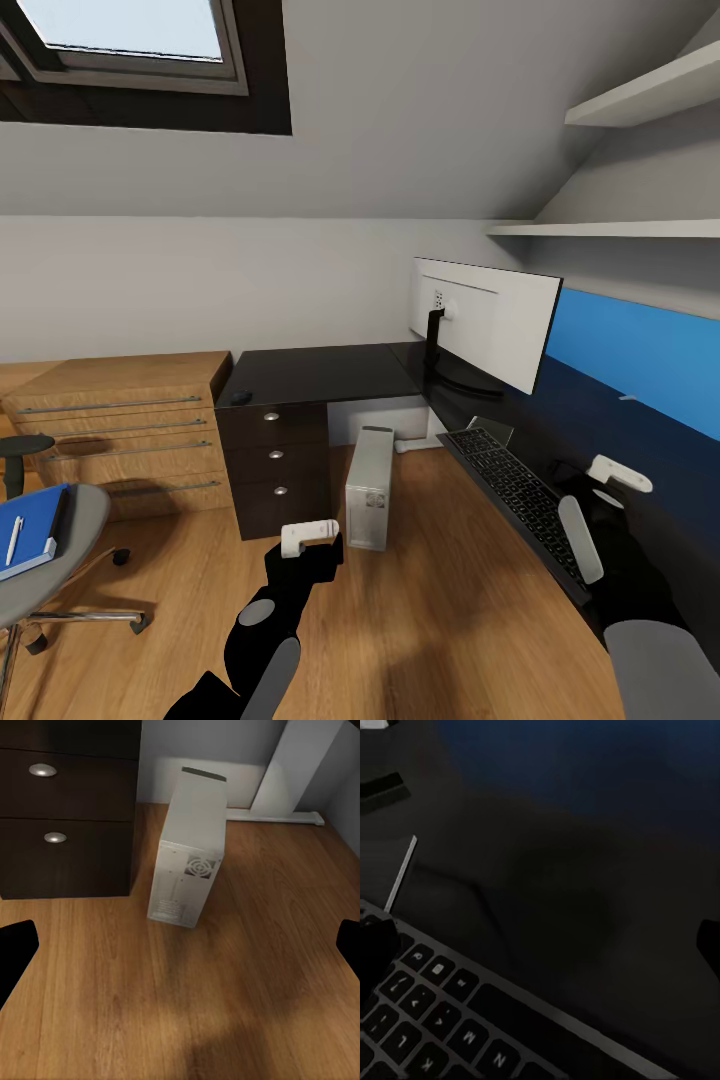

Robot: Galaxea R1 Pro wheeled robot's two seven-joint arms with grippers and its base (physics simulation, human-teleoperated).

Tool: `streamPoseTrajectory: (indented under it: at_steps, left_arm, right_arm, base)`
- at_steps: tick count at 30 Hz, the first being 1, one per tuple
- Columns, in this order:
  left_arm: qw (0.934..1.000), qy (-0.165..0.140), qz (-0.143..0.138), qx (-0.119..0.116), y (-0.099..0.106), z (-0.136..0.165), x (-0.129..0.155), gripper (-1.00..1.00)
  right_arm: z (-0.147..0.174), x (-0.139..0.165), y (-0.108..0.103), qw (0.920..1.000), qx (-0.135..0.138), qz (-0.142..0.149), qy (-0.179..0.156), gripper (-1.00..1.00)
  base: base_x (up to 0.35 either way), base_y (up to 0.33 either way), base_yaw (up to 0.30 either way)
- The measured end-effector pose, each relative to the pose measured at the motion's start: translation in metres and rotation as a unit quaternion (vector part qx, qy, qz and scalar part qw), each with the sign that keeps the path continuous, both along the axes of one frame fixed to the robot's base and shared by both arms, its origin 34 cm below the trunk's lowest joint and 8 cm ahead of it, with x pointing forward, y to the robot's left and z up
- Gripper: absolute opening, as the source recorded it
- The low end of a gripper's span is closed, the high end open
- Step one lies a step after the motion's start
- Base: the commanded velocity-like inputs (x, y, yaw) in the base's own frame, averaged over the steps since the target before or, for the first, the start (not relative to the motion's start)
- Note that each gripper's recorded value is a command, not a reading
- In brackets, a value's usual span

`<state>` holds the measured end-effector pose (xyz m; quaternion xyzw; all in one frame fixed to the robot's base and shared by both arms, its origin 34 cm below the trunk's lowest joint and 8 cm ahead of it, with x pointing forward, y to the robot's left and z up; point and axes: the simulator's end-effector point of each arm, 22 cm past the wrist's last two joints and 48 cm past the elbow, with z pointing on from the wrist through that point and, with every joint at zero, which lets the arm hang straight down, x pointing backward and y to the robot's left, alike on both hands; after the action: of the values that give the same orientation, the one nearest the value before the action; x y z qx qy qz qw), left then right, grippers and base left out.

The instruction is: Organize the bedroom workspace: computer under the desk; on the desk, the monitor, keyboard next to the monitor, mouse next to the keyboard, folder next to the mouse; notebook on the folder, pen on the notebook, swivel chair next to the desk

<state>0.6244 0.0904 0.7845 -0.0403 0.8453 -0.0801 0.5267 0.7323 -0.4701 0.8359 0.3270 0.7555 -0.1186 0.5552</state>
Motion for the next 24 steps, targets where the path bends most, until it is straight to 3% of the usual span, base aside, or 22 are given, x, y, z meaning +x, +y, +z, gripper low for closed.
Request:
streamPoseTrajectory:
  at_steps: [9, 11, 18, 24]
  left_arm:
    - [1.0, 0.0, 0.0, 0.0, 0.001, 0.0, 0.0, 1.0]
    - [1.0, -0.001, 0.0, 0.0, 0.001, 0.0, 0.0, 1.0]
    - [1.0, -0.001, 0.001, 0.0, 0.001, 0.001, 0.0, 1.0]
    - [1.0, -0.002, 0.002, 0.0, 0.002, 0.001, 0.001, 1.0]
  right_arm:
    - [-0.006, 0.005, 0.017, 0.9991, 0.003, 0.041, 0.013, 1.0]
    - [-0.008, 0.01, 0.032, 0.9968, 0.006, 0.079, 0.008, 1.0]
    - [-0.004, 0.014, 0.047, 0.992, 0.004, 0.126, -0.001, 1.0]
    - [0.001, 0.009, 0.07, 0.9795, -0.013, 0.201, -0.011, 1.0]
  base:
    - [0.0, 0.0, 0.0]
    - [0.0, 0.0, 0.0]
    - [0.0, 0.0, 0.0]
    - [0.0, 0.0, 0.0]
